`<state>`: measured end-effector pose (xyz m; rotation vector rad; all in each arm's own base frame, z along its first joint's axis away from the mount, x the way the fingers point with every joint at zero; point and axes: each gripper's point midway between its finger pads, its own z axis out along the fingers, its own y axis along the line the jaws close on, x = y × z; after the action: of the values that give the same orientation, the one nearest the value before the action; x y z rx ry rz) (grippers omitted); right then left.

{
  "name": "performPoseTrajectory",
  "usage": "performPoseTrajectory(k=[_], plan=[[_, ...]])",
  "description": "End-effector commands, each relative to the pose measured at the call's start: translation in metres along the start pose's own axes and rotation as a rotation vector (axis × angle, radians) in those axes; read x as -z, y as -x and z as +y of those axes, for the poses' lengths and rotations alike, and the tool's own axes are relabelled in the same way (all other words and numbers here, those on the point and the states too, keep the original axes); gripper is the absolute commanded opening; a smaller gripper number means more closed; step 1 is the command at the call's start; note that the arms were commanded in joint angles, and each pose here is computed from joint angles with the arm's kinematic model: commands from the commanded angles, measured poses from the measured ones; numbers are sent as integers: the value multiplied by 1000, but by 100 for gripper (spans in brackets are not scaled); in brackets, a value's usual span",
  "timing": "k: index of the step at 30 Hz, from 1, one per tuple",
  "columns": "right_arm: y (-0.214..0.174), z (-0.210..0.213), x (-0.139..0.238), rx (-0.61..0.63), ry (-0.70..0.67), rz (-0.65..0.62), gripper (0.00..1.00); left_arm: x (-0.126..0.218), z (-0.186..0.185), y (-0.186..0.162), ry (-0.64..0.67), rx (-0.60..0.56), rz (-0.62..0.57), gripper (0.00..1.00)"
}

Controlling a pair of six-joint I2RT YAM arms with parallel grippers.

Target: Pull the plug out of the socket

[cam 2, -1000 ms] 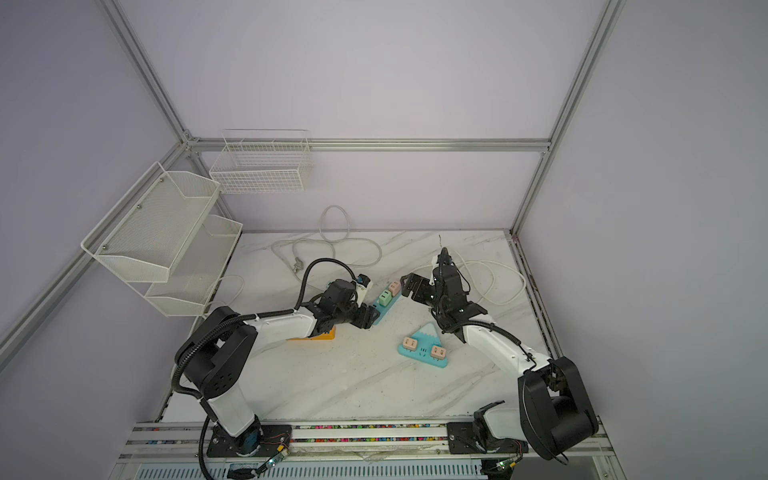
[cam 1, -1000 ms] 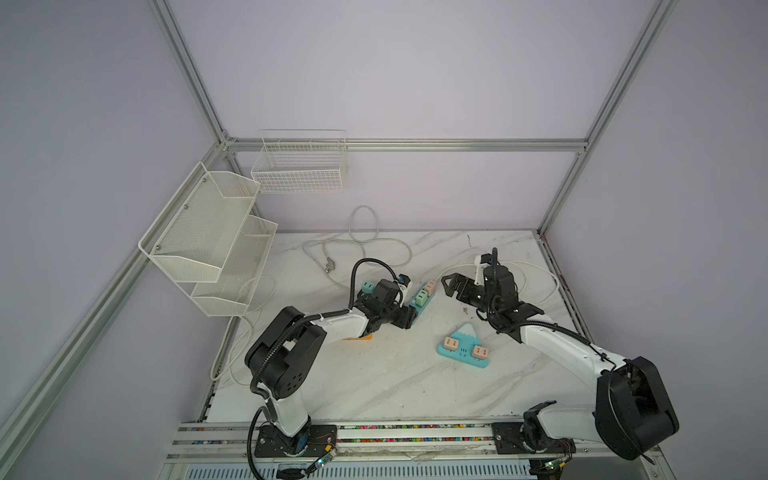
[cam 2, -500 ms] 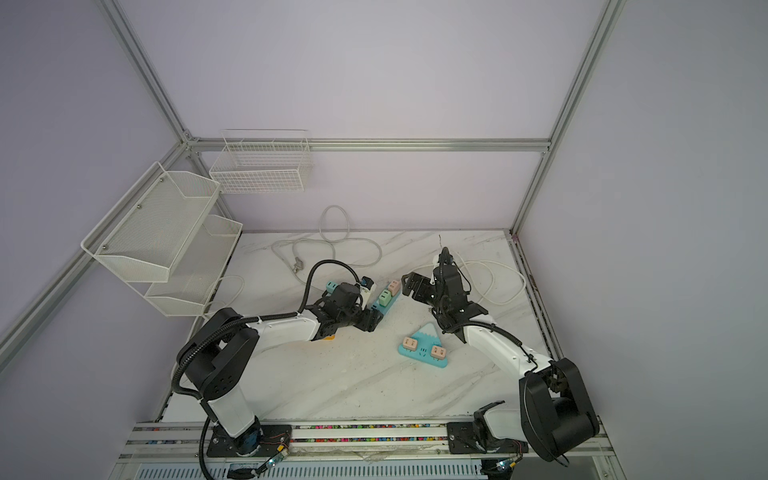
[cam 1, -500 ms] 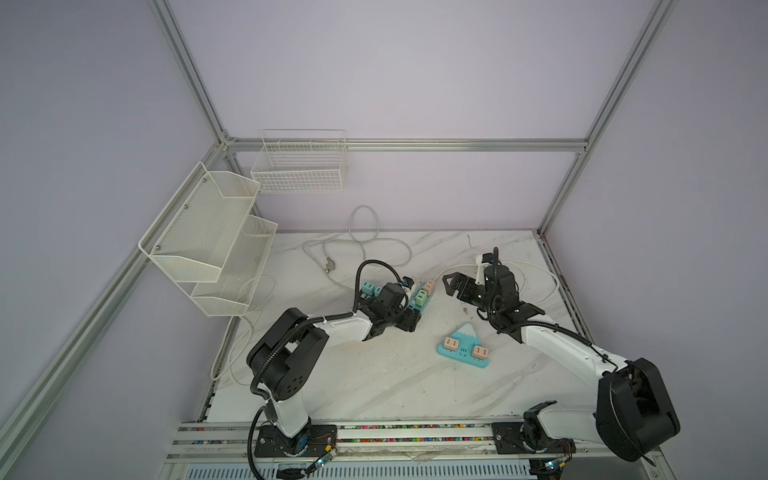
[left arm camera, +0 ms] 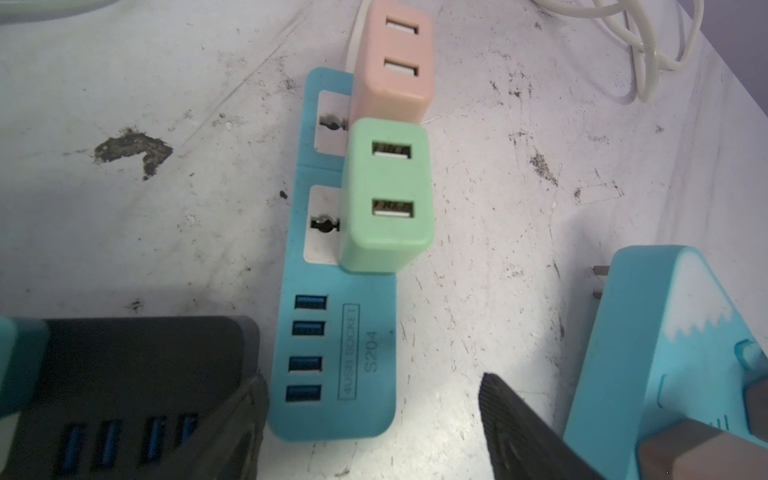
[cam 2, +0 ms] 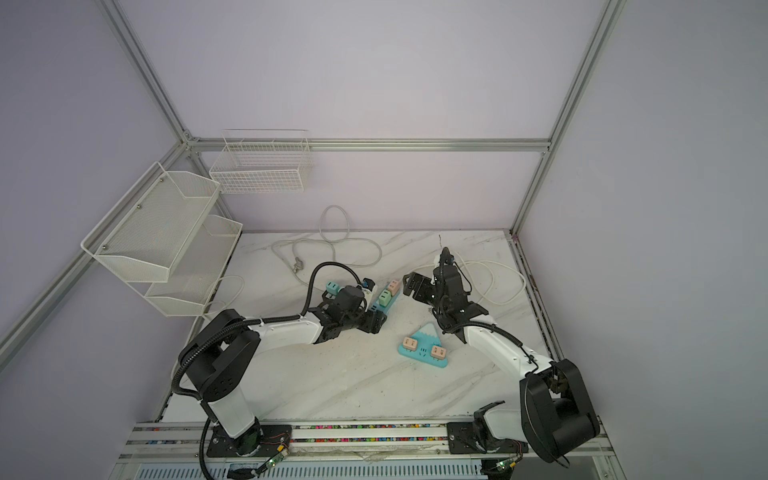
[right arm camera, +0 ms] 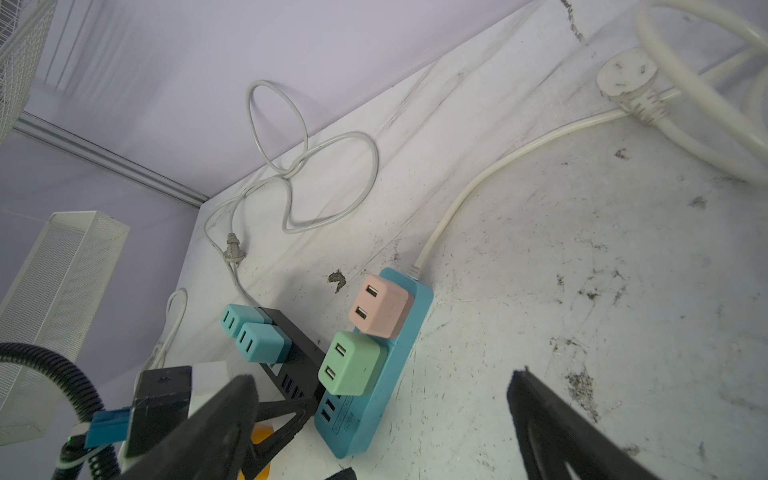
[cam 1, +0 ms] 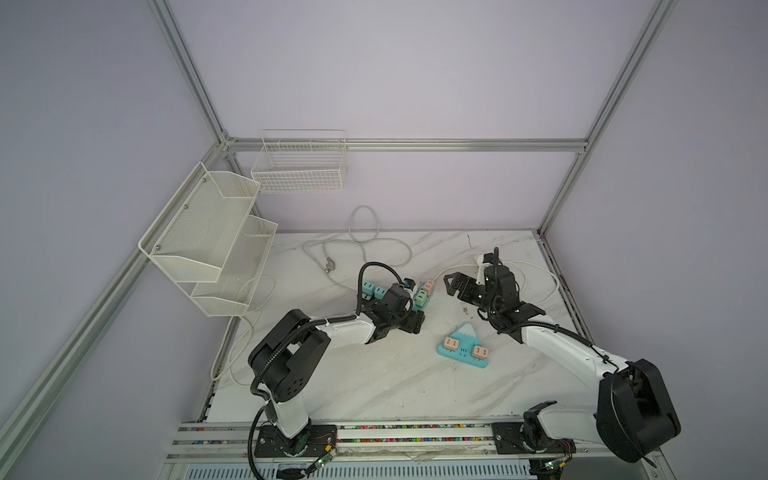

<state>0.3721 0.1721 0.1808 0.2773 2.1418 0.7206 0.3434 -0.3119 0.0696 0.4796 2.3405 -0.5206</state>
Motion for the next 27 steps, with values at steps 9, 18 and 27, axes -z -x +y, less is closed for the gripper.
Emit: performPoseTrajectory(k=[9, 18, 27], plan=[[18, 11, 8, 13, 8, -46, 98, 10, -37, 21, -101, 46, -79, 81], [18, 11, 8, 24, 0, -37, 98, 34, -13, 12, -15, 125, -113, 83], [15, 8, 6, 24, -7, -27, 98, 17, -7, -11, 1, 130, -47, 82]])
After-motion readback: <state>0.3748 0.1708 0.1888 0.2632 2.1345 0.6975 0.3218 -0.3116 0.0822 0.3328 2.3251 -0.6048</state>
